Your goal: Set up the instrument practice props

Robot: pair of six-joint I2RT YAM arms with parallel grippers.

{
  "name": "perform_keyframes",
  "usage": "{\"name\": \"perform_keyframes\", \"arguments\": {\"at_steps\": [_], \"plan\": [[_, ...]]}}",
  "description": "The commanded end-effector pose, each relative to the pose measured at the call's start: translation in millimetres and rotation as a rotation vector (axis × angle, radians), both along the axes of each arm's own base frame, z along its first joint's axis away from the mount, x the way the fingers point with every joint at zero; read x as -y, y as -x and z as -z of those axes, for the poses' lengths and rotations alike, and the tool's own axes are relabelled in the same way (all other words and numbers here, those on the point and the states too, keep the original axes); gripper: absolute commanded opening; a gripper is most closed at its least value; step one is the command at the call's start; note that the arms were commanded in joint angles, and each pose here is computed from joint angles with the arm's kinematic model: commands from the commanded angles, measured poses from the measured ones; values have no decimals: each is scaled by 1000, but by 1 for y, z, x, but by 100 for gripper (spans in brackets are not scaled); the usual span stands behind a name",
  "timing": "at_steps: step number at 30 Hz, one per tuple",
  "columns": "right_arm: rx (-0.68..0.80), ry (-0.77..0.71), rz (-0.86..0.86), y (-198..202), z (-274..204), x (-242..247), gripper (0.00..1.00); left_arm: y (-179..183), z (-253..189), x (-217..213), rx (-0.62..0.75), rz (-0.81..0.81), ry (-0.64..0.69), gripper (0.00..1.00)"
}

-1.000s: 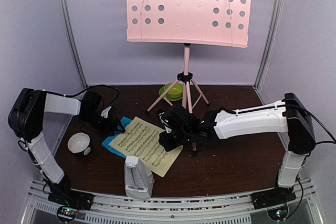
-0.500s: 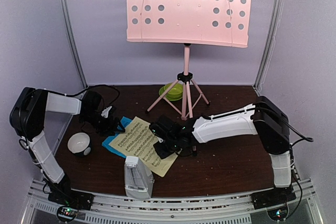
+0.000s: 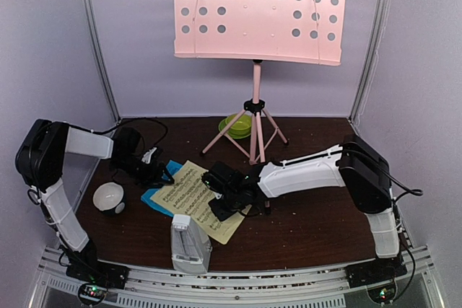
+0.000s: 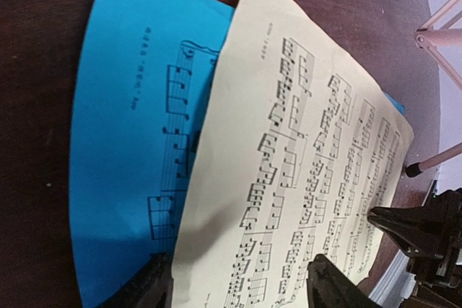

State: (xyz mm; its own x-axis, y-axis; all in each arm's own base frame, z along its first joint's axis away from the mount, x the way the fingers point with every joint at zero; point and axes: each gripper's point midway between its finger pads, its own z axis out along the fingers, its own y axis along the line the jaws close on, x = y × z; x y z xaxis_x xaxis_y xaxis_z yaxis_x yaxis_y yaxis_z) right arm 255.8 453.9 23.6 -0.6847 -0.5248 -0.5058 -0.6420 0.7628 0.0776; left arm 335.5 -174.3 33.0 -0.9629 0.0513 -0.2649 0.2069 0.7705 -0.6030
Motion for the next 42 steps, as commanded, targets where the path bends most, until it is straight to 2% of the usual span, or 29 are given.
{"name": "perform_keyframes", "arguments": {"at_steps": [1,12,18,23,32,42], "plan": [[-50,65,-21,8,31,7,7,15,10,17,-44,63,40,66],[-42,55,-19,6,26,4,7,9,-22,44,31,82,230,63],[-41,55,-18,7,25,7,7,3,-24,41,74,78,201,69],[-38,57,-21,8,23,8,7,-8,-43,55,112,111,303,61],[-36,55,-24,8,24,10,7,-28,-43,60,103,217,253,69],[-32,45,-17,6,20,10,7,-20,-41,61,80,251,268,58]]}}
